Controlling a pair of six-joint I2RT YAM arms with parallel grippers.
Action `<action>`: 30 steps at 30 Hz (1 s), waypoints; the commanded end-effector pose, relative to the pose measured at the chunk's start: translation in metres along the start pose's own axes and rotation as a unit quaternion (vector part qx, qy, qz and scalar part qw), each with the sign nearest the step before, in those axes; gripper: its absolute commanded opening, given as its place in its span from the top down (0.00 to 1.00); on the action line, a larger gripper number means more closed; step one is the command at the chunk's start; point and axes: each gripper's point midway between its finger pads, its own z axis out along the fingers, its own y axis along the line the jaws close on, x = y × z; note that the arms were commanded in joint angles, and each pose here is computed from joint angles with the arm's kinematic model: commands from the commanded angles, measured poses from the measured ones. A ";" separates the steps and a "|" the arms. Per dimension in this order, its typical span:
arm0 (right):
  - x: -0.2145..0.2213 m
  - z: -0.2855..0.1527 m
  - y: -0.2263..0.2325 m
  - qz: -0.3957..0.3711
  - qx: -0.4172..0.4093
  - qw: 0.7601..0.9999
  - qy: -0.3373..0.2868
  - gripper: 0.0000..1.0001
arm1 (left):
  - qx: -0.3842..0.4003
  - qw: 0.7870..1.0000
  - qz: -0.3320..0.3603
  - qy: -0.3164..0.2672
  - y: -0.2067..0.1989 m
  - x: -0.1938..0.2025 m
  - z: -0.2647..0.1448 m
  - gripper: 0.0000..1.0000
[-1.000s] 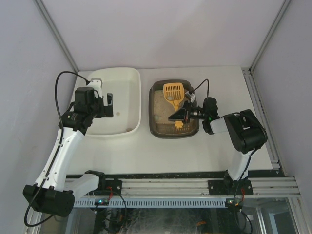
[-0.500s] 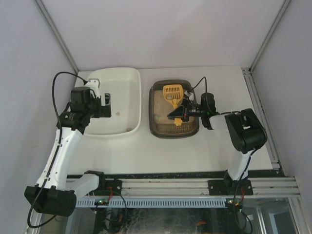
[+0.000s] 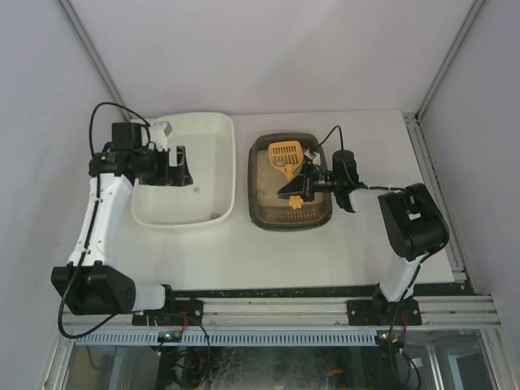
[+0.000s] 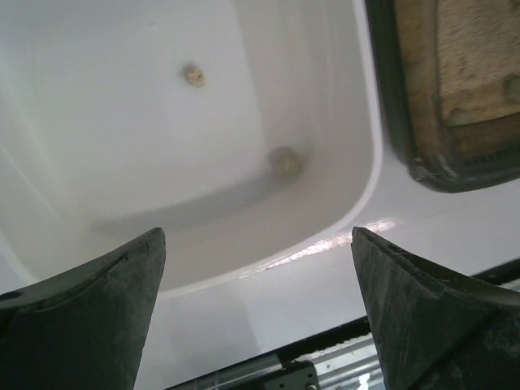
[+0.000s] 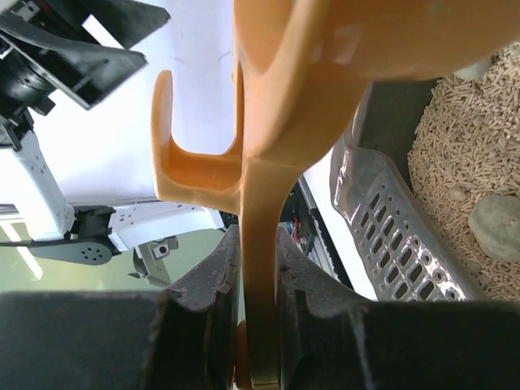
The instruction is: Clean the litter box
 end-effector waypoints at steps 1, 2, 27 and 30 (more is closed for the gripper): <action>0.000 -0.001 0.024 -0.038 -0.022 0.999 0.017 1.00 | 0.130 0.991 -0.030 -0.028 -0.031 -0.031 -0.038 0.00; 0.002 -0.001 0.021 -0.032 -0.019 0.999 0.020 1.00 | 0.146 0.988 -0.038 -0.025 -0.034 -0.033 -0.040 0.00; 0.002 -0.026 0.059 -0.110 0.003 0.993 -0.031 1.00 | 0.169 0.979 -0.109 0.022 -0.027 -0.020 -0.015 0.00; 0.002 -0.025 0.067 -0.132 0.000 0.991 -0.031 1.00 | 0.167 0.980 -0.108 0.023 -0.026 -0.018 -0.015 0.00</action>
